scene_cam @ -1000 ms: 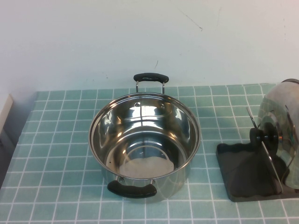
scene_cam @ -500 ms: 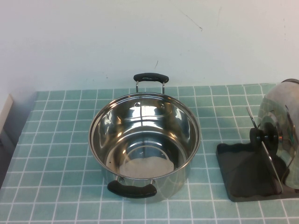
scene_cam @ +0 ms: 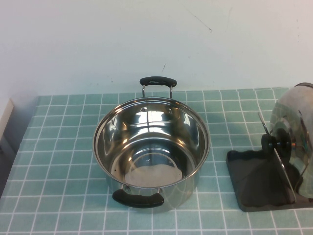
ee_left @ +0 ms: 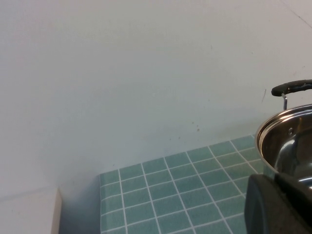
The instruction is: Put pot lid on rack
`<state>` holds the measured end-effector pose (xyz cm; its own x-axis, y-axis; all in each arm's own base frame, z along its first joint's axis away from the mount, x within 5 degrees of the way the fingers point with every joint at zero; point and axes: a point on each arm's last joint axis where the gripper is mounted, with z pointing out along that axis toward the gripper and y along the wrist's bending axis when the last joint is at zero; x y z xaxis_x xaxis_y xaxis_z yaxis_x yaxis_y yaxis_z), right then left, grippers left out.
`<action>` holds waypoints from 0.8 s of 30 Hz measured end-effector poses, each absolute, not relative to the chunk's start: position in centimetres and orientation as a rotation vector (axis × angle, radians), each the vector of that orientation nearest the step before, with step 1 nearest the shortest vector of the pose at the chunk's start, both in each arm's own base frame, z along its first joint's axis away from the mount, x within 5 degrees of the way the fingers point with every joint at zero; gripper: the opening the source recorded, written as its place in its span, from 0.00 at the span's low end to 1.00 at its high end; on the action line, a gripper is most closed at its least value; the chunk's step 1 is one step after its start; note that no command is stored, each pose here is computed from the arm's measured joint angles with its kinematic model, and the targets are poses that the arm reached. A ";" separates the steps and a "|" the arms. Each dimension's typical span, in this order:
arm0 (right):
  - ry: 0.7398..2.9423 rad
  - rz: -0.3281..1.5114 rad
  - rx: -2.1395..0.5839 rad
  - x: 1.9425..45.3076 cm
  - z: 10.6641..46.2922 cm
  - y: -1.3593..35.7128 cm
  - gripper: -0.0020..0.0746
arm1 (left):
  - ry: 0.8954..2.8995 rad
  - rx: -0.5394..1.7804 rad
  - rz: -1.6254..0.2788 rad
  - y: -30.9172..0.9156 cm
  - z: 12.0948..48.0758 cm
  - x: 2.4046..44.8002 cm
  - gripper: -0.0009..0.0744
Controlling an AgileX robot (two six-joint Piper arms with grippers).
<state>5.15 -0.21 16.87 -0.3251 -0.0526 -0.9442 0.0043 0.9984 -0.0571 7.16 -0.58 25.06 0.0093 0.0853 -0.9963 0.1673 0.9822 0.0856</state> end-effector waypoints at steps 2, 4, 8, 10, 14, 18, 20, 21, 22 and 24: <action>1.901 -0.057 -0.035 5.2 16.9 -0.2 0.02 | 1.564 0.200 -0.065 -0.6 25.1 7.2 0.01; 1.901 -0.057 -0.035 5.2 16.9 -0.2 0.02 | 1.564 0.200 -0.065 -0.6 25.1 7.2 0.01; 1.901 -0.057 -0.035 5.2 16.9 -0.2 0.02 | 1.564 0.200 -0.065 -0.6 25.1 7.2 0.01; 1.901 -0.057 -0.035 5.2 16.9 -0.2 0.02 | 1.564 0.200 -0.065 -0.6 25.1 7.2 0.01; 1.901 -0.057 -0.035 5.2 16.9 -0.2 0.02 | 1.564 0.200 -0.065 -0.6 25.1 7.2 0.01; 1.901 -0.057 -0.035 5.2 16.9 -0.2 0.02 | 1.564 0.200 -0.065 -0.6 25.1 7.2 0.01; 1.901 -0.057 -0.035 5.2 16.9 -0.2 0.02 | 1.564 0.200 -0.065 -0.6 25.1 7.2 0.01; 1.901 -0.057 -0.035 5.2 16.9 -0.2 0.02 | 1.564 0.200 -0.065 -0.6 25.1 7.2 0.01; 1.901 -0.057 -0.035 5.2 16.9 -0.2 0.02 | 1.564 0.198 -0.063 -0.6 25.1 7.2 0.01; 1.901 -0.057 -0.035 5.2 16.9 -0.2 0.02 | 1.562 0.203 -0.073 -0.6 25.1 7.2 0.01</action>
<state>5.15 -0.21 16.87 -0.3251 -0.0526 -0.9442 0.0043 0.9984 -0.0571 7.15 -0.64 25.07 0.0106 0.0820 -0.9966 0.1740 0.9813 0.0826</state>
